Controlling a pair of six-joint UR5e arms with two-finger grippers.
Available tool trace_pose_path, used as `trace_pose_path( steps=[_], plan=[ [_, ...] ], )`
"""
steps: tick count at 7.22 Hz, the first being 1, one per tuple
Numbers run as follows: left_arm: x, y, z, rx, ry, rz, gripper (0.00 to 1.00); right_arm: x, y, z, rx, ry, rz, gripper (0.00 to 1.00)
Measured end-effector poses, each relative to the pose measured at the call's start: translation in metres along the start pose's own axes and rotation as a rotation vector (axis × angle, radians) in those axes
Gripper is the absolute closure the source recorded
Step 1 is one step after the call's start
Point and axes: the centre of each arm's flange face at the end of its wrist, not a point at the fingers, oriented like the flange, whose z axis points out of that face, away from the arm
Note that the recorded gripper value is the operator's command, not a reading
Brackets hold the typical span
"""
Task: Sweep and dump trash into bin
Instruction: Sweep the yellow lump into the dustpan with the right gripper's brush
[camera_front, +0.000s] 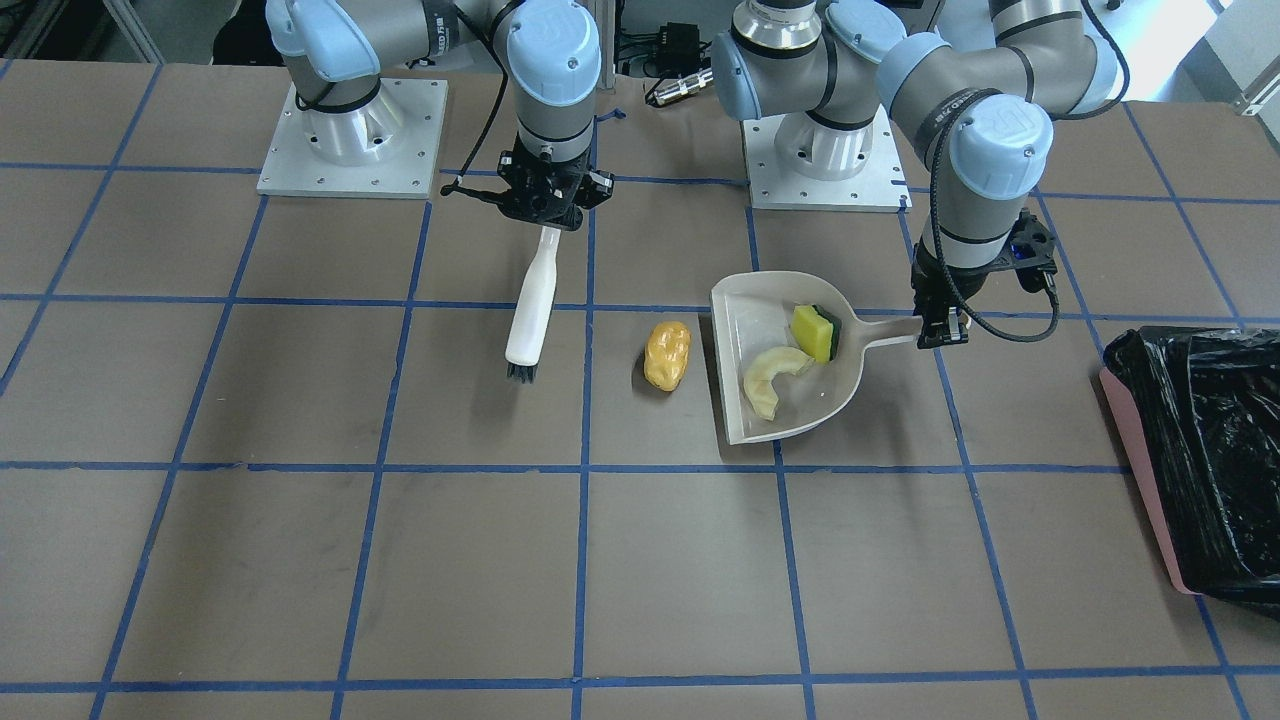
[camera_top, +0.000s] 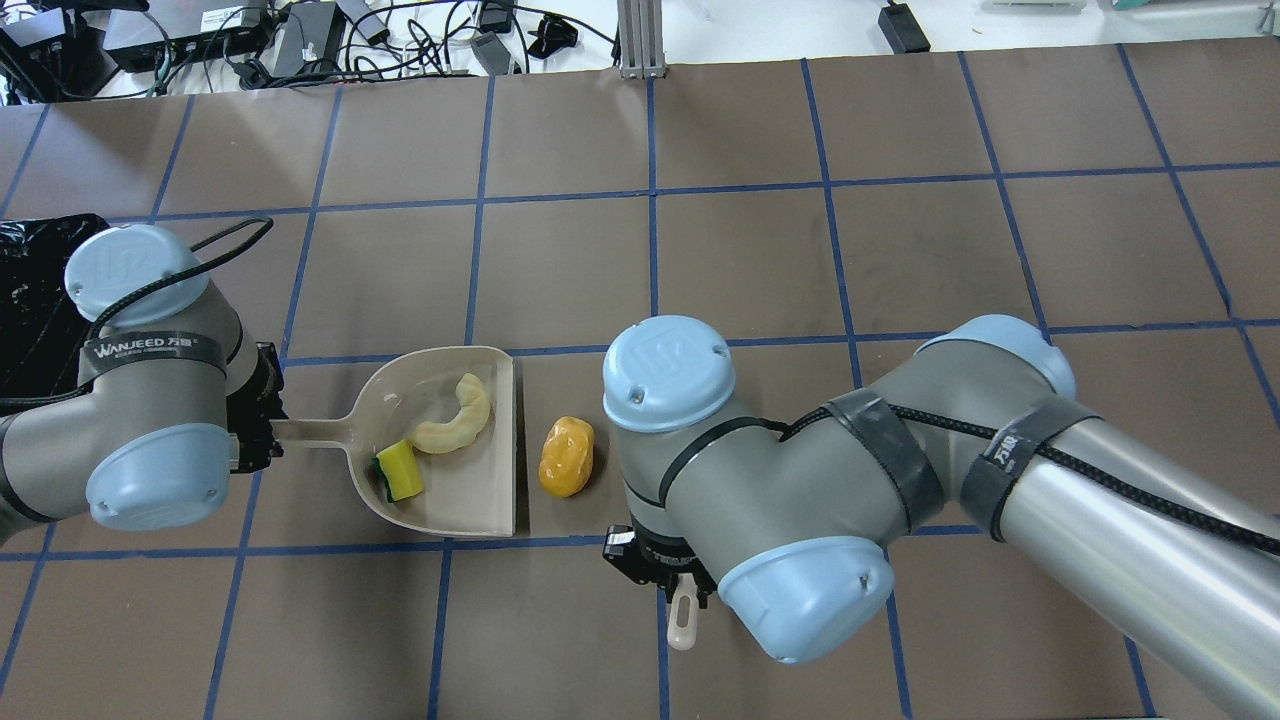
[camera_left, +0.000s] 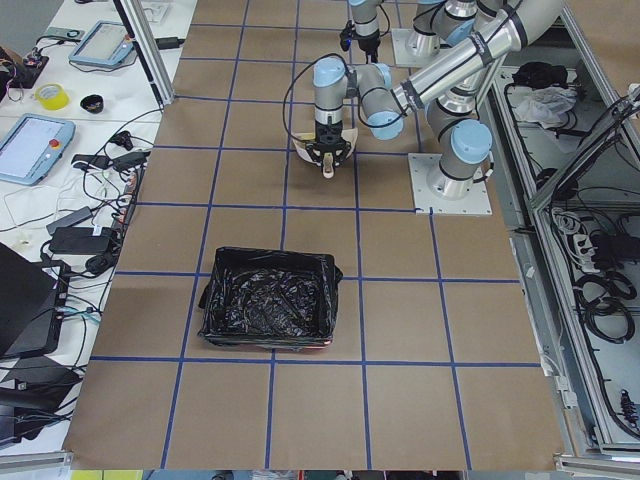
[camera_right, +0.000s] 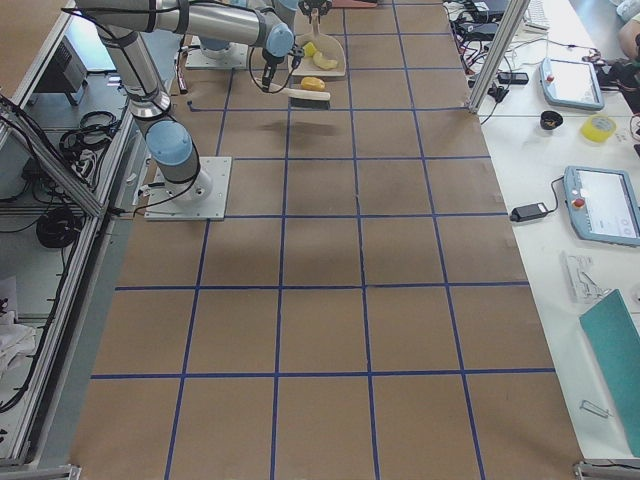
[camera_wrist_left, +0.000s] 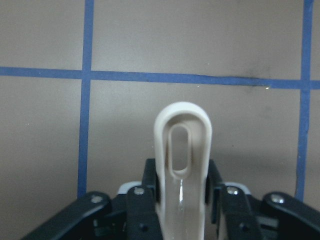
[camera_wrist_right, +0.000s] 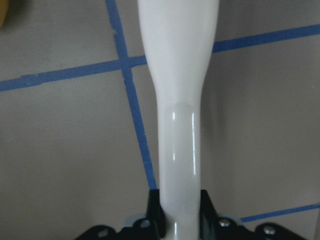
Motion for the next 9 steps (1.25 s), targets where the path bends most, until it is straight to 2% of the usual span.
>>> trace_pose_path(
  steps=[3, 6, 9],
  plan=[
    [0.000, 0.026, -0.004, 0.013, 0.017, 0.002, 1.00, -0.035, 0.014, 0.018, 0.032, -0.022, 0.024, 1.00],
    [-0.002, 0.043, -0.011, 0.045, 0.032, 0.013, 1.00, -0.052, 0.013, 0.019, 0.017, -0.045, 0.049, 1.00],
    [-0.002, 0.045, -0.010, 0.060, 0.027, 0.010, 1.00, -0.064, 0.016, 0.032, 0.001, -0.037, 0.044, 1.00]
  ],
)
